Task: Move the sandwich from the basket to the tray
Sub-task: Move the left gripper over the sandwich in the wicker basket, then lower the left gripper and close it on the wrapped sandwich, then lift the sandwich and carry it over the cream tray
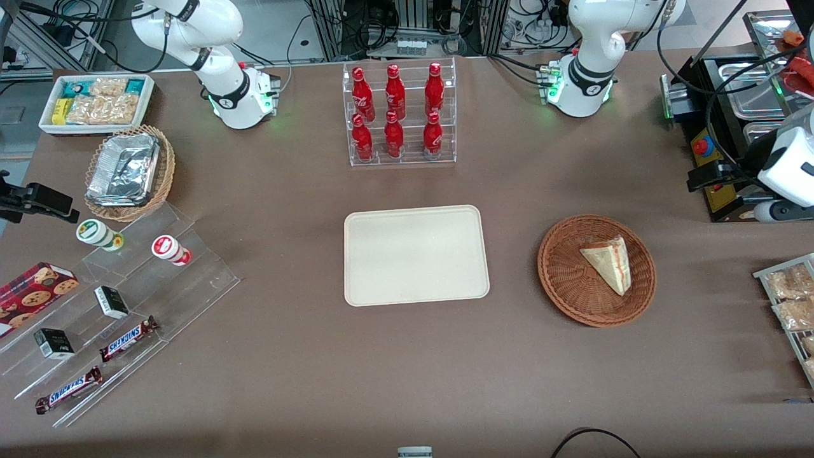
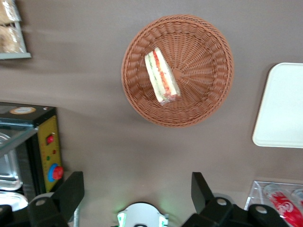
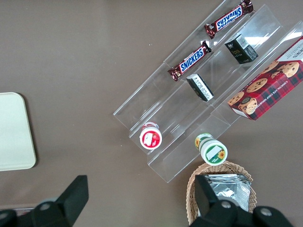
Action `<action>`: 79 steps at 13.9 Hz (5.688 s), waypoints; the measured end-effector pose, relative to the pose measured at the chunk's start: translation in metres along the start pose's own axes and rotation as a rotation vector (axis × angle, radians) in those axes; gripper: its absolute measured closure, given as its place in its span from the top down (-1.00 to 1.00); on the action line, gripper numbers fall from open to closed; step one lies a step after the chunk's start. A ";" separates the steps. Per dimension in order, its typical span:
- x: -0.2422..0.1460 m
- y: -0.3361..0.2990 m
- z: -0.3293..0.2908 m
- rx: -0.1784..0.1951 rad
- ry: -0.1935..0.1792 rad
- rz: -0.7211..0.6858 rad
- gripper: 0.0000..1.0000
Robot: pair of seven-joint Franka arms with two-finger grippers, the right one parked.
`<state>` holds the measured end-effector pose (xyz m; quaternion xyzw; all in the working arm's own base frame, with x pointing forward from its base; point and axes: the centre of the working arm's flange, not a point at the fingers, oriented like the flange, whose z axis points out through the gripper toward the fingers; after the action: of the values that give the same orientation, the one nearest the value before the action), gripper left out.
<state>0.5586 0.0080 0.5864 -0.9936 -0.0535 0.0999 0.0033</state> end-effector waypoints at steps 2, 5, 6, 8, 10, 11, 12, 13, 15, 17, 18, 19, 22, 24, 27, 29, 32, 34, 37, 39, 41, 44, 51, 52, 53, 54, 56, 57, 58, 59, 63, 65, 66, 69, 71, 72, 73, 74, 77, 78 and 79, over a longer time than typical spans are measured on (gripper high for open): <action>0.001 -0.005 0.002 -0.008 -0.005 -0.006 1.00; 0.004 0.002 0.007 -0.006 -0.015 0.006 1.00; 0.007 0.005 0.013 -0.007 -0.024 0.010 1.00; 0.017 0.011 0.032 -0.004 -0.044 0.018 1.00; 0.028 0.019 0.059 -0.001 -0.040 0.029 1.00; 0.032 0.021 0.074 0.000 -0.037 0.031 1.00; 0.036 0.022 0.087 0.000 -0.032 0.031 1.00; 0.039 0.022 0.101 -0.001 -0.026 0.030 1.00; 0.043 0.022 0.130 -0.002 -0.012 0.028 1.00; 0.045 0.021 0.154 -0.004 0.006 0.027 1.00; 0.046 0.021 0.165 -0.004 0.016 0.026 1.00; 0.046 0.021 0.176 -0.006 0.030 0.025 1.00; 0.046 0.020 0.204 -0.009 0.061 0.000 1.00; 0.047 0.020 0.210 -0.015 0.082 -0.099 1.00; 0.047 0.026 0.219 -0.031 0.115 -0.282 1.00; 0.046 0.029 0.228 -0.050 0.141 -0.403 1.00; 0.044 0.029 0.247 -0.076 0.184 -0.523 1.00; 0.040 0.032 0.258 -0.071 0.172 -0.530 1.00; 0.040 0.033 0.270 -0.063 0.155 -0.529 1.00; 0.043 0.033 0.279 -0.059 0.151 -0.535 1.00; 0.045 0.033 0.291 -0.053 0.138 -0.544 1.00; 0.047 0.033 0.304 -0.054 0.117 -0.558 1.00; 0.051 0.034 0.328 -0.091 0.073 -0.613 0.99; 0.052 0.034 0.331 -0.091 0.069 -0.616 0.91; 0.052 0.034 0.333 -0.090 0.066 -0.616 0.90; 0.052 0.034 0.334 -0.089 0.065 -0.616 0.75; 0.052 0.034 0.334 -0.089 0.065 -0.603 0.29; 0.051 0.034 0.333 -0.087 0.063 -0.581 0.04; 0.051 0.035 0.329 -0.086 0.059 -0.553 -0.13; 0.051 0.035 0.321 -0.085 0.055 -0.521 -0.27; 0.045 0.054 0.271 -0.082 0.024 -0.382 -0.58; 0.038 0.099 0.251 -0.070 0.016 -0.295 -0.67; 0.034 0.123 0.243 -0.065 0.019 -0.252 -0.67; 0.015 0.186 0.235 -0.050 0.029 -0.137 -0.67; -0.001 0.227 0.240 -0.035 0.028 -0.064 -0.67; -0.008 0.247 0.243 -0.029 0.030 -0.037 -0.67; -0.012 0.270 0.246 -0.023 0.033 -0.028 -0.67; -0.014 0.293 0.250 -0.018 0.037 -0.032 -0.67; -0.018 0.369 0.269 -0.008 0.056 -0.026 -0.67; -0.020 0.392 0.276 -0.006 0.061 -0.030 -0.67; -0.021 0.411 0.283 -0.005 0.066 -0.042 -0.67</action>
<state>0.5251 -0.4046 0.3058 -0.9950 -0.0745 0.0669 0.0045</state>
